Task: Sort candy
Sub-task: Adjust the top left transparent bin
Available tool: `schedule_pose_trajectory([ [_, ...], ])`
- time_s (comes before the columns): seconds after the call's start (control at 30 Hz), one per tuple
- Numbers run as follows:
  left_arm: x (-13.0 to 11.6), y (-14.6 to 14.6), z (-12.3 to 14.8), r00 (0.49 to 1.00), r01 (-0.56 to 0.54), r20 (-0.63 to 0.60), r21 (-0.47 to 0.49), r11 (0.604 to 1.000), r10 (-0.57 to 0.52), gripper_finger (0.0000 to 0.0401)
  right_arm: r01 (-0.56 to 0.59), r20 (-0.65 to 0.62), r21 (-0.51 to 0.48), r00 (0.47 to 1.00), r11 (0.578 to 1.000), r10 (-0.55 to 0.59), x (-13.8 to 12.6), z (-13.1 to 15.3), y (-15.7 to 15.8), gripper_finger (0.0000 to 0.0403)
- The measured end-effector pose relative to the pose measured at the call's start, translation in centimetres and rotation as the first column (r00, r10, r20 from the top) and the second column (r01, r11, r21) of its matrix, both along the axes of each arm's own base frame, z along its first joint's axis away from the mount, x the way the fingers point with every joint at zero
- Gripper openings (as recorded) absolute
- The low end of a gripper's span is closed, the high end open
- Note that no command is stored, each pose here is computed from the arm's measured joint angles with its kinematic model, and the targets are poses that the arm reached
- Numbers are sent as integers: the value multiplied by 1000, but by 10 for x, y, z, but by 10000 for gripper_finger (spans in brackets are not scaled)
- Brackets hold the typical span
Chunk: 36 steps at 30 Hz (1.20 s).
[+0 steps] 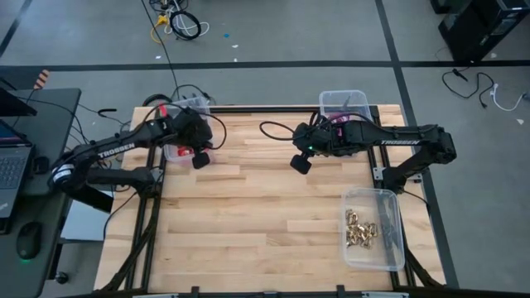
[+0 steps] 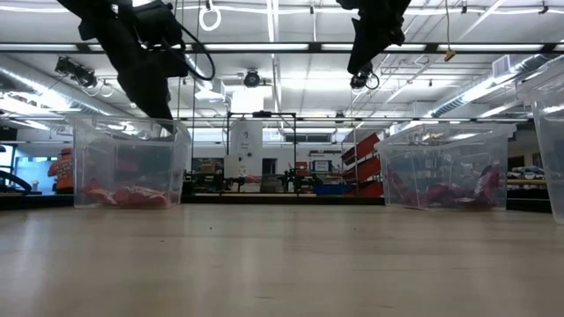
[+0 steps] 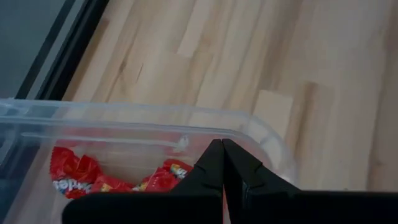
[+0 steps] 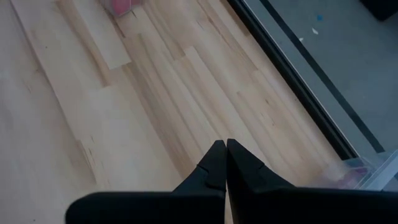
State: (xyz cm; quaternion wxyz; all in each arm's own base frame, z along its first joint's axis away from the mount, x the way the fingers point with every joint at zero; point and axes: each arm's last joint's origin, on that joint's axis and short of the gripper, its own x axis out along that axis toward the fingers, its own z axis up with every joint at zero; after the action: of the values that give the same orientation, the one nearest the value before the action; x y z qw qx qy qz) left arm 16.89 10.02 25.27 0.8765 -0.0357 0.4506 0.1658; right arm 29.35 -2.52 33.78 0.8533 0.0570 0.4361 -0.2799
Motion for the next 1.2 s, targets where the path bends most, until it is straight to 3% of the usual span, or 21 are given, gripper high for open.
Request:
schedule_pose_trajectory([
  [0.97, 27, -62, 3, 964, 258, 69, -35, 965, -255, 0, -2, 2, 8, 1000, 1000, 2, 0, 0, 0, 0],
  [1.2, 30, -75, 4, 963, 262, 86, -61, 963, -257, 0, -19, 9, 25, 1000, 1000, 19, 1, 0, 3, 0],
])
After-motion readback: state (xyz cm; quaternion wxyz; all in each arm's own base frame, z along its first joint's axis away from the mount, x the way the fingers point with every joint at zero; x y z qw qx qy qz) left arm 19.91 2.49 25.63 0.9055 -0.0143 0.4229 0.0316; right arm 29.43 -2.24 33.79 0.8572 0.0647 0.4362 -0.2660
